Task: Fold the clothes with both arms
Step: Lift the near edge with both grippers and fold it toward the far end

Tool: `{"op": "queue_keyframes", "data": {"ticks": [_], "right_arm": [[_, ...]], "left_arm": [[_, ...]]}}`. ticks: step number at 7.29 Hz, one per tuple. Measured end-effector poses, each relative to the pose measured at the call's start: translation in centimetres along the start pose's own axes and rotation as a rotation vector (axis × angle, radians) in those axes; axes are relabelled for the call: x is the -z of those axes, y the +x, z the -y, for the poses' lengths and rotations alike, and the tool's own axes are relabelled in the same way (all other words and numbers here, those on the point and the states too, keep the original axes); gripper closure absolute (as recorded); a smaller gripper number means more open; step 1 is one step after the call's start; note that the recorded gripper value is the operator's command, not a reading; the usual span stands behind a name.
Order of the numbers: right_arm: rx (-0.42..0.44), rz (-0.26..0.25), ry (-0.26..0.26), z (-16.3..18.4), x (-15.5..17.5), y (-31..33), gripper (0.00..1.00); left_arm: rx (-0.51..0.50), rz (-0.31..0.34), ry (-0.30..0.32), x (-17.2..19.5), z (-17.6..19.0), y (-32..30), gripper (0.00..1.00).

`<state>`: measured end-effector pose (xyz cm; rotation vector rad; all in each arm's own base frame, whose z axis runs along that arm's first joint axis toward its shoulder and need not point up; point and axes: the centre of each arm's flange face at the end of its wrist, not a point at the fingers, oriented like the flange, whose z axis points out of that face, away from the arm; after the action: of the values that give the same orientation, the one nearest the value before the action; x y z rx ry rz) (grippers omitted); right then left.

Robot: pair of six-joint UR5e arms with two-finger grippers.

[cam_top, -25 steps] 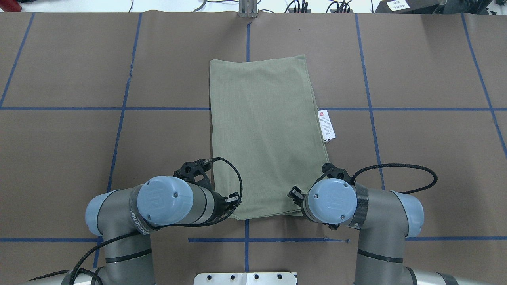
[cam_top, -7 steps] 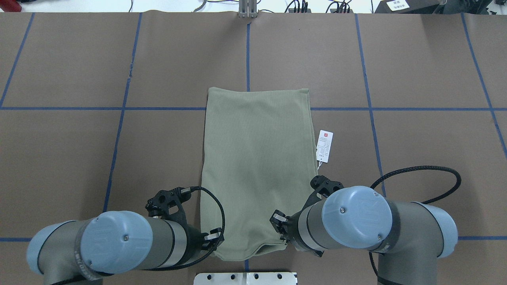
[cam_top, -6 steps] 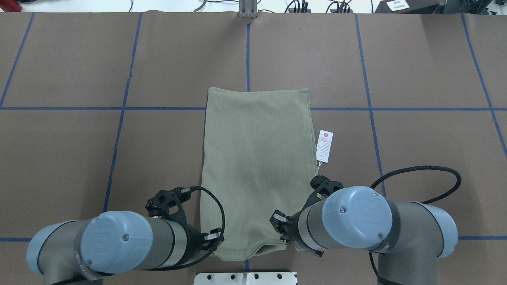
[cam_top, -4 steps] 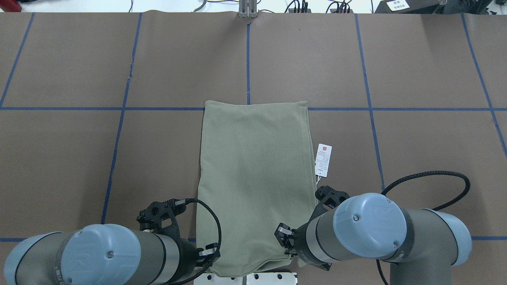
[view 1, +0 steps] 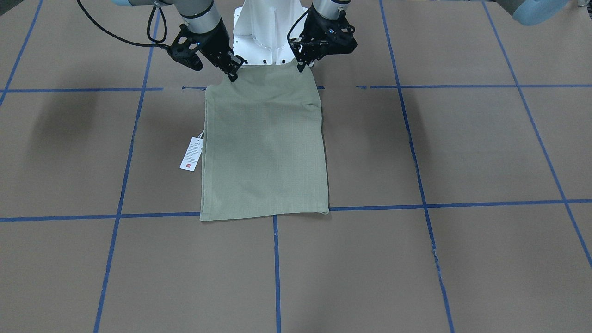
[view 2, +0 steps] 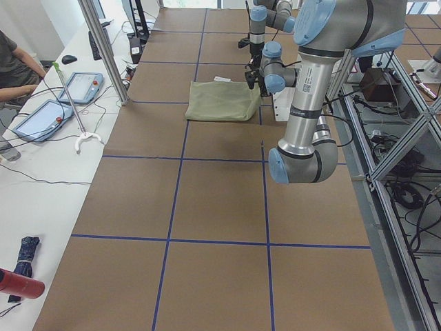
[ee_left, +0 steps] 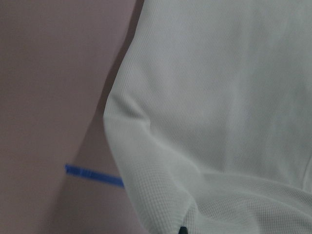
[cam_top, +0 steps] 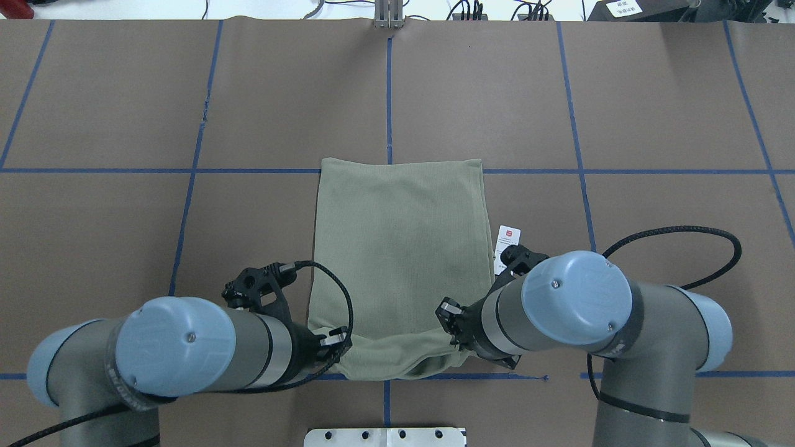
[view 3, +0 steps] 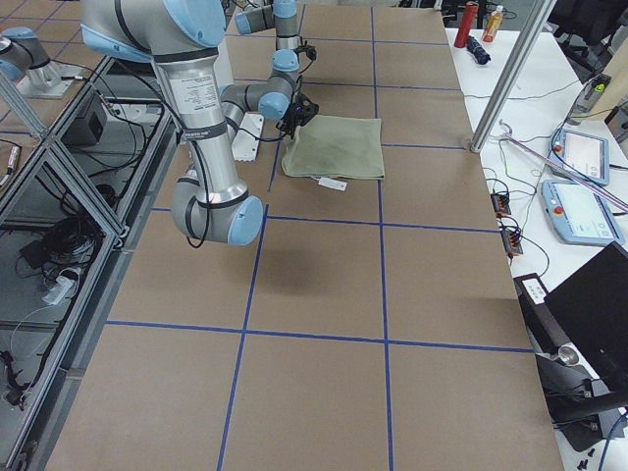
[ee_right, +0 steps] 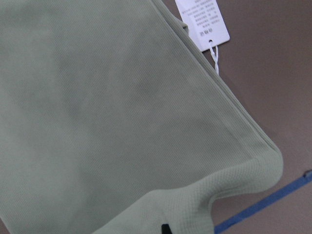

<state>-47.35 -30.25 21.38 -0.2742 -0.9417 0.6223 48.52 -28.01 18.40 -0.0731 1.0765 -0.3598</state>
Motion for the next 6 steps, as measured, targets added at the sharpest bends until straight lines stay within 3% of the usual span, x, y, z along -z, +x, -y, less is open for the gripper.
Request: {"op": "queue_keyframes", "data": {"ticks": [5,6], "right_arm": [[-0.083,0.020,0.135,9.2,-2.8,-8.1,1.00],[-0.095,0.030,0.150,11.1,-3.8,-9.4,0.21]], "left_arm": [[0.036,0.001,0.149,-3.4,10.8,2.8,1.00],[0.052,0.003,0.174,-4.1,12.9,4.1,0.11]]}}
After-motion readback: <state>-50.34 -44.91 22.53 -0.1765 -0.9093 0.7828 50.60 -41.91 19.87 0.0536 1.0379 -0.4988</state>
